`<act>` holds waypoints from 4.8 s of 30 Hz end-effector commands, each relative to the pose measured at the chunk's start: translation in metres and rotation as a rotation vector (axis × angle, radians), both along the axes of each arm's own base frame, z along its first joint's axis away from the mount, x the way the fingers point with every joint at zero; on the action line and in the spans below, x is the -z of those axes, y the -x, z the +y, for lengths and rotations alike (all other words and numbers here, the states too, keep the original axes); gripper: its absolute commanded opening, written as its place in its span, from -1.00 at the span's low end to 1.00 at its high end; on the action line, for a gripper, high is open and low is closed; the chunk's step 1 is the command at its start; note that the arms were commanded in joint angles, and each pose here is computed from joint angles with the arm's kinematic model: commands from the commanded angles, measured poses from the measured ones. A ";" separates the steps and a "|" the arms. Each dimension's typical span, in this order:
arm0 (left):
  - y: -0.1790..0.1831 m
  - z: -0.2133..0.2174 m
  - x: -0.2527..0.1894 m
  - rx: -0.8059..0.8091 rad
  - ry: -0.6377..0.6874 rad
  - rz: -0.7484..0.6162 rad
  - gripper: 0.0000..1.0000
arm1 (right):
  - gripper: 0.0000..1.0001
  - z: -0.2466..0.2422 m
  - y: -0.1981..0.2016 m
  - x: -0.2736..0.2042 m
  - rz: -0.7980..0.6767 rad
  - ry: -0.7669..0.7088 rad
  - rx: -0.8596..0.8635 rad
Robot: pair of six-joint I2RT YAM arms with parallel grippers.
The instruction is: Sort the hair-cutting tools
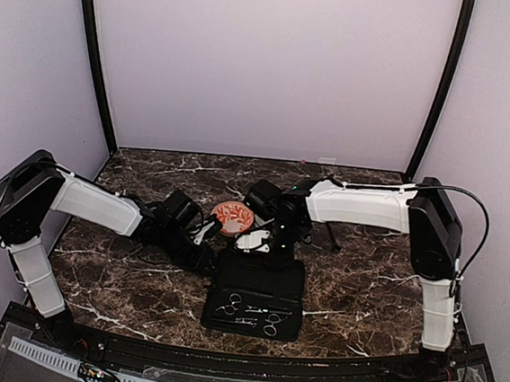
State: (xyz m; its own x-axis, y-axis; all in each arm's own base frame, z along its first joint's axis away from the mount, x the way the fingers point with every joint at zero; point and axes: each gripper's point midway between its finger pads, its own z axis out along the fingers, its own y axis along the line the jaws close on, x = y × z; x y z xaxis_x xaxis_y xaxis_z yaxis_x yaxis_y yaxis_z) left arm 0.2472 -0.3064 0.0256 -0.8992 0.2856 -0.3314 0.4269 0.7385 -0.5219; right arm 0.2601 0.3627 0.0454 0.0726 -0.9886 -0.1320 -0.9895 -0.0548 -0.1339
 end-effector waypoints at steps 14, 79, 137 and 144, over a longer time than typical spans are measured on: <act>0.001 0.000 0.002 0.014 -0.025 -0.002 -0.55 | -0.45 -0.040 -0.015 -0.018 -0.082 0.000 0.082; -0.002 0.029 -0.081 -0.075 -0.022 -0.262 0.00 | -0.43 -0.195 -0.131 -0.003 0.030 -0.066 0.766; 0.015 0.074 -0.134 -0.245 -0.053 -0.293 0.13 | -0.17 -0.161 -0.141 0.004 0.002 -0.014 -0.122; 0.018 0.075 -0.130 -0.253 -0.038 -0.284 0.13 | -0.17 -0.160 -0.141 0.023 0.027 -0.003 -0.121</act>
